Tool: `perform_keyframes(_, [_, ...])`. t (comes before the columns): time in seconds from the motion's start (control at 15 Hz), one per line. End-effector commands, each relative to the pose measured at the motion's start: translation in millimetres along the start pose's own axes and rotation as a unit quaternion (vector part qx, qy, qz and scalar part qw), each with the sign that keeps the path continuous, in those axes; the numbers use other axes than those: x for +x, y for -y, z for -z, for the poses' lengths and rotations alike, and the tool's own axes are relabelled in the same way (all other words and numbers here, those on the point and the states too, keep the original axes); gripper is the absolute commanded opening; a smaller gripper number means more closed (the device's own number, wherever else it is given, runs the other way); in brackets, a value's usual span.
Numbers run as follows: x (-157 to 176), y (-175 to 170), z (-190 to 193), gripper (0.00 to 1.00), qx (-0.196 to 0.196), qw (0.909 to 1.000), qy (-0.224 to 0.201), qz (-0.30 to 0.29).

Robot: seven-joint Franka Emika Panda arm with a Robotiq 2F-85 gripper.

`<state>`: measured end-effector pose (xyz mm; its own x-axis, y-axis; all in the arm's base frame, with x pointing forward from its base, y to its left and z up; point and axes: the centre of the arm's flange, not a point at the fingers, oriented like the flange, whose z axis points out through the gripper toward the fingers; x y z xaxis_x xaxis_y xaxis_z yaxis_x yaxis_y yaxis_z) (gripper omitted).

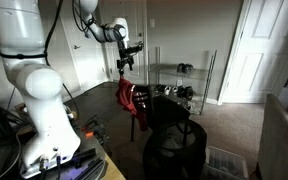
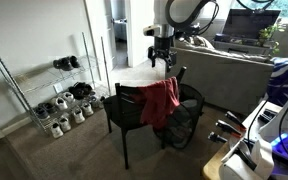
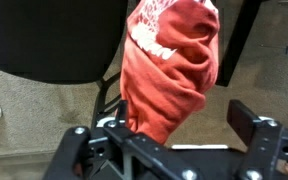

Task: Put the red clothing in the black laundry bag.

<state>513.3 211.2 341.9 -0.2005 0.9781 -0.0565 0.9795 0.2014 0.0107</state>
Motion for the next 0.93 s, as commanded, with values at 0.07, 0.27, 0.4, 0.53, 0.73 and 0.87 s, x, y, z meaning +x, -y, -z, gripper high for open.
perform_keyframes(0.07, [-23,10,-8,1.0,0.027,0.9993,0.02,-0.015])
perform_keyframes(0.27, [-36,6,-14,1.0,0.025,0.999,0.027,-0.027])
perform_keyframes(0.4, [-33,2,-12,1.0,0.028,0.9992,0.018,-0.021])
perform_keyframes(0.53, [-36,2,-13,1.0,0.029,0.9992,0.018,-0.023])
perform_keyframes(0.73, [-35,2,-13,1.0,0.029,0.9992,0.018,-0.022])
perform_keyframes(0.87, [-29,-6,-36,1.0,0.028,0.9995,0.003,-0.014])
